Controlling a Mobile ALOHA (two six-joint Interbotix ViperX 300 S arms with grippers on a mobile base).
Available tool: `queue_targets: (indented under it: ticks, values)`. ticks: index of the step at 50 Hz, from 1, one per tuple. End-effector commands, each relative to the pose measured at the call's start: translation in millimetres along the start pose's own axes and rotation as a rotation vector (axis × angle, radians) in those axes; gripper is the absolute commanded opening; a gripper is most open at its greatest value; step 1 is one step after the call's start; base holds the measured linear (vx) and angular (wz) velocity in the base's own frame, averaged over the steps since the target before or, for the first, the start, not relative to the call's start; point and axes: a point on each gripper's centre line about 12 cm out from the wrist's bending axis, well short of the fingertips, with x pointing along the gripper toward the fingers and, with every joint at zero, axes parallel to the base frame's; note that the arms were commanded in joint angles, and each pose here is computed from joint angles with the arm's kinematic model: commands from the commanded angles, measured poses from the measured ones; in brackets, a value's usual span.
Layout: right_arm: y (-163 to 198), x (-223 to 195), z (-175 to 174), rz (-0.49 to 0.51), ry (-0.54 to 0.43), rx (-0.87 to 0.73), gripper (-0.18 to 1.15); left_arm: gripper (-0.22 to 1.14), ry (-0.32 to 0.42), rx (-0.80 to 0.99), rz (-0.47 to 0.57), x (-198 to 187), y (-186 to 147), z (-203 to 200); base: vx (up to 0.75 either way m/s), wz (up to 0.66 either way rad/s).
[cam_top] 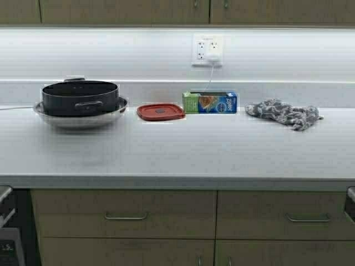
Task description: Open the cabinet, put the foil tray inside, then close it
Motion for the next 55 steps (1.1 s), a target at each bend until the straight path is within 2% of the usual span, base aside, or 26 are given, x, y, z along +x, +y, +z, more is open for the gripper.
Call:
queue_targets:
  ticks: [1, 55]
  values:
    - [0.3, -1.6, 7.6, 0.003, -0.025, 0.003, 0.06, 0.04, -0.026, -0.003, -0.008, -1.9, -2.1, 7.5, 0.02, 0.0]
    - [0.2, -1.6, 7.4, 0.003, -0.024, -0.008, 0.06, 0.04, -0.036, -0.002, -0.017, -2.6, -2.9, 6.5, 0.01, 0.0]
